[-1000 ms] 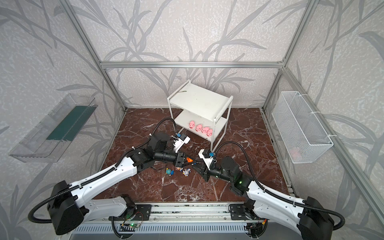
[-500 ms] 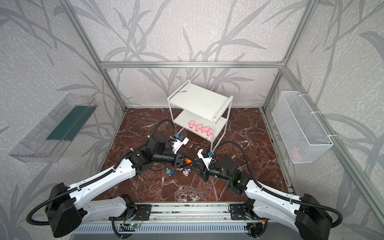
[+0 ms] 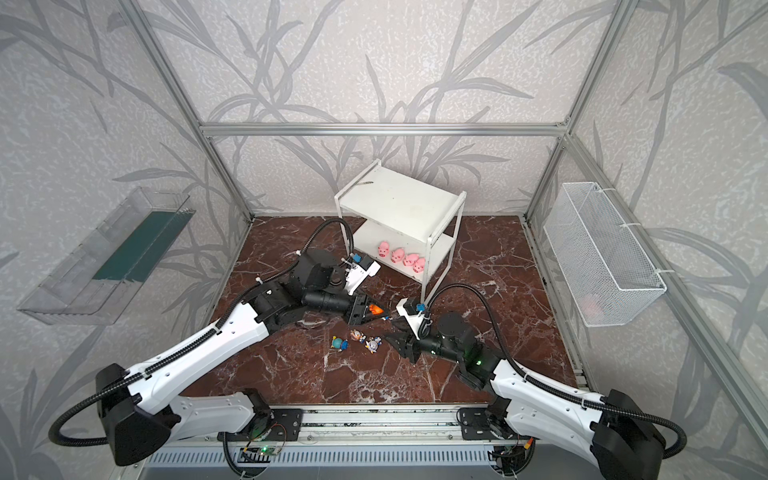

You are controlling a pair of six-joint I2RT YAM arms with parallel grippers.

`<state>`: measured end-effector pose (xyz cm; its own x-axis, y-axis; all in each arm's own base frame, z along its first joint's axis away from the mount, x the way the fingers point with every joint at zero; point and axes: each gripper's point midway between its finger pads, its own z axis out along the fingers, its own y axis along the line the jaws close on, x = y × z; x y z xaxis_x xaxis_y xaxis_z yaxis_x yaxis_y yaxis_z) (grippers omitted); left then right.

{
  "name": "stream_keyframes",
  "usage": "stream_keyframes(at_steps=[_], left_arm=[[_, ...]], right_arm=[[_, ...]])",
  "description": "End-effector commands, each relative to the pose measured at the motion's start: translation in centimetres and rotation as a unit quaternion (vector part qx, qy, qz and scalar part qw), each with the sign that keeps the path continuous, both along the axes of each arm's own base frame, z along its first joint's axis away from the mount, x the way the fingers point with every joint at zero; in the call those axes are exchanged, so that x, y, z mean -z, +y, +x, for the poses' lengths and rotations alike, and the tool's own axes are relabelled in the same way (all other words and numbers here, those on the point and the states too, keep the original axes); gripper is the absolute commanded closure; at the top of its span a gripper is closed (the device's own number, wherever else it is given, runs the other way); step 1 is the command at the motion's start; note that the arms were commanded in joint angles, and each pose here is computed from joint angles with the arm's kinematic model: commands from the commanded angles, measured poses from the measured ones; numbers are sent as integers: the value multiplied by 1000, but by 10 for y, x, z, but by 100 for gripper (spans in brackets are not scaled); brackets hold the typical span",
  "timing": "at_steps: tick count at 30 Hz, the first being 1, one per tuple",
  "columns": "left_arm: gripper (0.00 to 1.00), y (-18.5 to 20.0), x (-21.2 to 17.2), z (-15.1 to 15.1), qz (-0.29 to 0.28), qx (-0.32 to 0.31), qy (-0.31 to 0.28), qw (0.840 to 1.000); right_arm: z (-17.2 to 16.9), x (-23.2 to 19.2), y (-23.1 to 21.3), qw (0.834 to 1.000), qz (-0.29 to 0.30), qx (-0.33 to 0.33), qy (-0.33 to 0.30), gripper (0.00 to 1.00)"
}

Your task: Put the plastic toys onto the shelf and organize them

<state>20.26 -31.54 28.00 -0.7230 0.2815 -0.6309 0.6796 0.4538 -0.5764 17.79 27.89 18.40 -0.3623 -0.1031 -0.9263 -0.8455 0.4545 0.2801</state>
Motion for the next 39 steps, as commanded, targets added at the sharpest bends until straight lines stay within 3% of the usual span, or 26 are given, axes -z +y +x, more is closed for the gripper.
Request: stream_keyframes(at_steps=[1, 8, 14, 19, 25, 33, 39], left_arm=[[74, 18, 10, 6, 112, 5, -14, 994], [74, 19, -41, 43, 191, 4, -82, 978], [77, 5, -47, 42, 193, 48, -66, 978], [77, -2, -37, 24, 161, 68, -21, 984], [75, -2, -40, -4, 103, 68, 28, 992], [76, -3, -36, -19, 25, 32, 61, 997], [76, 0, -15, -21, 21, 11, 86, 996]], right_arm=[[-2, 3, -13, 999, -33, 13, -14, 42], [-2, 0, -42, 996, -57, 59, -38, 29], [0, -29, -49, 992, -33, 73, -99, 23], [-3, -64, -39, 981, 5, 46, -191, 20], [-9, -80, -30, 952, 26, 31, -303, 18], [-11, -93, -6, 945, 43, 16, -324, 20], [-19, -100, 14, 939, 40, 14, -341, 24]])
